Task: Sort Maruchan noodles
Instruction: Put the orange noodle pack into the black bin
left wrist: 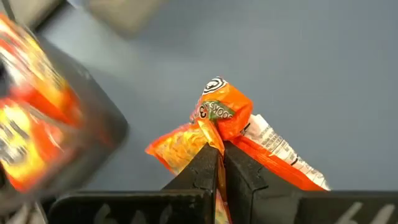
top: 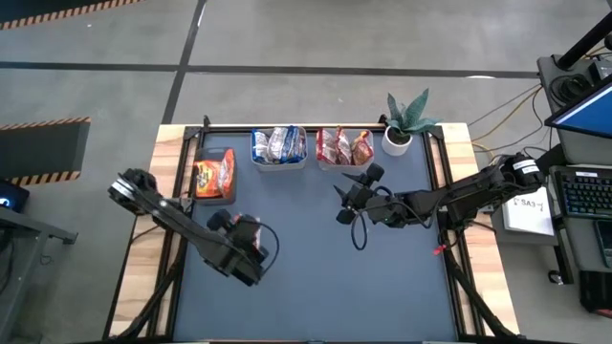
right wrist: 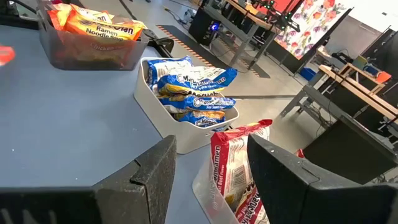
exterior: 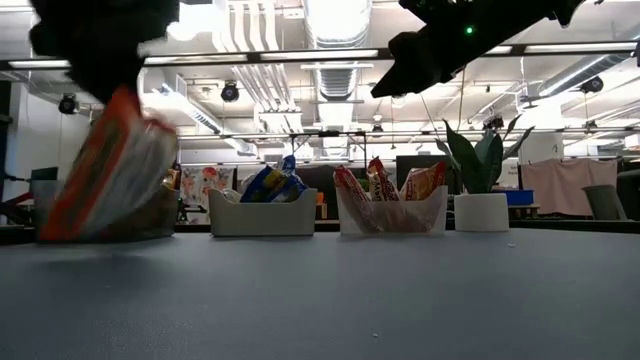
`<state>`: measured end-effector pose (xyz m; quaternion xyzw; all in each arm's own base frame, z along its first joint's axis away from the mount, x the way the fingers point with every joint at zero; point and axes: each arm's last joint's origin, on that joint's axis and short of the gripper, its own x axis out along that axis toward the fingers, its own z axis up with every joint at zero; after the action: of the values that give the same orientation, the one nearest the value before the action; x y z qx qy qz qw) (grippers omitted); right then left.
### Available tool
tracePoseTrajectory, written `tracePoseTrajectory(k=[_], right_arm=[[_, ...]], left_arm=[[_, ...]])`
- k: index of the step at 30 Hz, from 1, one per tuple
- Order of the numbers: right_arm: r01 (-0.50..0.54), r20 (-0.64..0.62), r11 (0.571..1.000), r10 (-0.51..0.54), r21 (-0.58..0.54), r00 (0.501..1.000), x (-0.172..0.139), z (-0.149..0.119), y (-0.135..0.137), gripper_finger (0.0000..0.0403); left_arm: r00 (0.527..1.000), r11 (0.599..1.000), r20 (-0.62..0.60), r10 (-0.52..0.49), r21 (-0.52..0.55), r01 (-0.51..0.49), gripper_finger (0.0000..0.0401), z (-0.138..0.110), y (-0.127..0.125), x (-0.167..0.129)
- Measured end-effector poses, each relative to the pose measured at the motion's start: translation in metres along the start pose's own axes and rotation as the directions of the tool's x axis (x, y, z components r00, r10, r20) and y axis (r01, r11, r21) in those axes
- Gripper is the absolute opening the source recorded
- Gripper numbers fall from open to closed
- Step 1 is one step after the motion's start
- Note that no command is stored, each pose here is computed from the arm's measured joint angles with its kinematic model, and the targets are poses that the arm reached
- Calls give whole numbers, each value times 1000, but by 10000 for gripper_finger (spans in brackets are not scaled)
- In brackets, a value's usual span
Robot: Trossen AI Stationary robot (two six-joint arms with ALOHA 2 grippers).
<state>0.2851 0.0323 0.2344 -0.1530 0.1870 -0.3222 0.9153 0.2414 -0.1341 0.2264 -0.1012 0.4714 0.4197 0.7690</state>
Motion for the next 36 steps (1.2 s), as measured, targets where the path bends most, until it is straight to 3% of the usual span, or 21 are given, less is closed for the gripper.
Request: tracePoseTrajectory(k=[9, 17, 23, 28, 36], right_arm=[[0, -3, 1000, 0, -3, 1000, 0, 0, 0, 187], [-1, -11, 1000, 1, -12, 1000, 0, -1, 0, 187], [-1, -10, 1000, 1, -11, 1000, 0, -1, 0, 187], [1, -13, 1000, -1, -11, 1000, 0, -2, 0, 187], [1, -13, 1000, -1, -11, 1000, 0, -2, 0, 187]], left_arm=[[945, 986, 321, -67, -121, 111, 0, 34, 66, -45], [926, 977, 372, 59, -212, 23, 0, 53, 138, -55], [929, 960, 324, 179, -262, -94, 0, 71, 179, -48], [931, 921, 192, 309, -306, -242, 0, 85, 205, -32], [924, 897, -38, 382, -227, -380, 0, 103, 222, -3]])
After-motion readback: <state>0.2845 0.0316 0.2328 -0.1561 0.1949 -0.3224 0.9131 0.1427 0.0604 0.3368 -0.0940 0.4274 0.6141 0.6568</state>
